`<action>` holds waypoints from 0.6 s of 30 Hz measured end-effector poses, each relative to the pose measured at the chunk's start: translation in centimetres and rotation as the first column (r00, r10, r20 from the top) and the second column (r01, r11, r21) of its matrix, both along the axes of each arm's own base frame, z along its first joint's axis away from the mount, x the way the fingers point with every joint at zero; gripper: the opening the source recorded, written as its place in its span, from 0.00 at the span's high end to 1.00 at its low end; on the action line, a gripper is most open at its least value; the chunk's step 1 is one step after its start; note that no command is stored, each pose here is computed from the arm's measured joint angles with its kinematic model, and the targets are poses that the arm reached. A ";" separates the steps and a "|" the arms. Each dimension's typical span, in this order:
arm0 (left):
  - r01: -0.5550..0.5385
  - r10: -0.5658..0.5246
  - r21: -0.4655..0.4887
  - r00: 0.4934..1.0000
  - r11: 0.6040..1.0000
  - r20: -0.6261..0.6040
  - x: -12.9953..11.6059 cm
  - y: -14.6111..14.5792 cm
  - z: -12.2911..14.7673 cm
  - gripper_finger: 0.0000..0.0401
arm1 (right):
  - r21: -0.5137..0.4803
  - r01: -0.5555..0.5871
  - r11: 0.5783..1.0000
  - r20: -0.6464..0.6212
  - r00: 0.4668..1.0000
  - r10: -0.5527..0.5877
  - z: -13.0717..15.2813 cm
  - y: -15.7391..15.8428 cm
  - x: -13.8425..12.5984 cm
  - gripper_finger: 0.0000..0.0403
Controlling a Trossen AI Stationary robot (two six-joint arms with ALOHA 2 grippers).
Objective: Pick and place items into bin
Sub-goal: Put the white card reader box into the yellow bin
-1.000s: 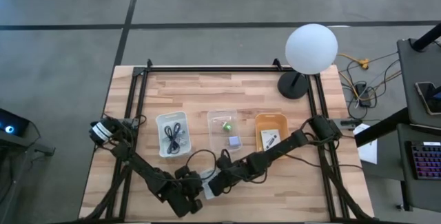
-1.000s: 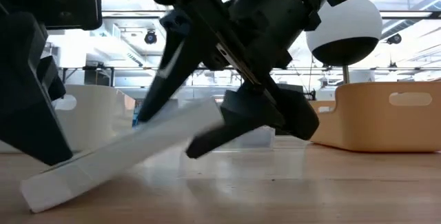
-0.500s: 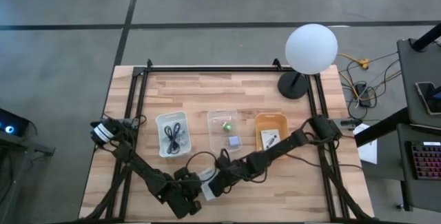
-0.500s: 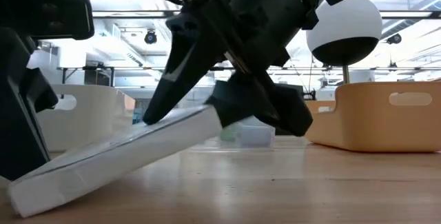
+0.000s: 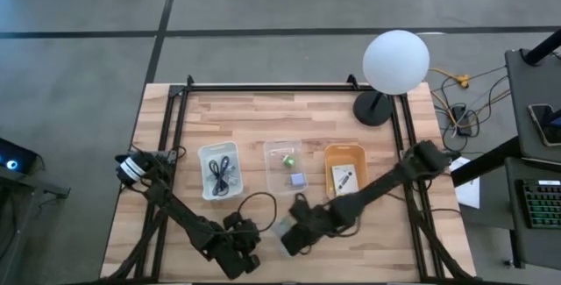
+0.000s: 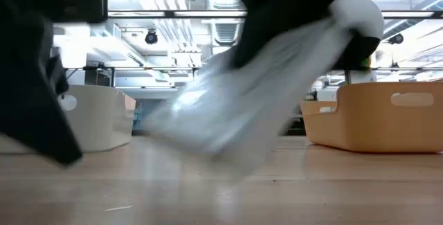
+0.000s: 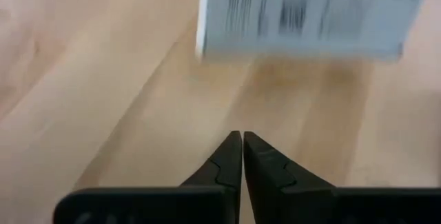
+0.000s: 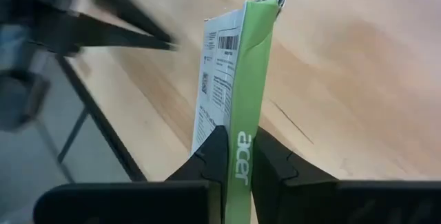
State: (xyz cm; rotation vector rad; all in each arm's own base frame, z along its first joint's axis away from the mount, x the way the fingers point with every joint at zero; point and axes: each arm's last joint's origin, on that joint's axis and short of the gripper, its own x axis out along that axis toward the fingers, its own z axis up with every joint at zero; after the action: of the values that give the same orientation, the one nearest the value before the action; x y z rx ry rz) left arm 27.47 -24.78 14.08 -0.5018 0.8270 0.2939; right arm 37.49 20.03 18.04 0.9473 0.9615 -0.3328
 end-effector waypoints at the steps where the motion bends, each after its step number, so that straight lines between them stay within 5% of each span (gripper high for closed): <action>1: 0.001 -0.001 0.005 1.000 1.000 0.010 0.0 -0.1 0.4 1.00 | -0.011 0.032 0.999 -0.025 0.999 -0.033 1.0 0.2 -1.0 0.94; 10: -0.013 0.012 0.014 0.999 1.000 0.041 0.0 -0.1 1.3 1.00 | -0.117 0.397 0.910 -0.146 0.900 -0.411 8.1 -0.5 -10.4 0.92; 14: -0.014 0.014 0.007 0.999 1.000 0.046 0.0 -0.2 1.4 1.00 | -0.235 0.506 0.830 -0.197 0.811 -0.551 9.9 -3.2 -14.8 0.91; 18: -0.013 0.013 0.004 0.999 1.000 0.049 0.0 -0.2 1.5 1.00 | -0.247 0.585 0.772 -0.159 0.762 -0.628 10.6 -6.7 -18.7 0.91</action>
State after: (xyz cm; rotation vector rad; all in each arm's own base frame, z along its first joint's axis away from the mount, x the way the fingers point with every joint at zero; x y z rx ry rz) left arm 27.47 -24.97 15.58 -0.5084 0.7759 0.2946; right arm 18.75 13.35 28.64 1.0499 0.7884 -1.0976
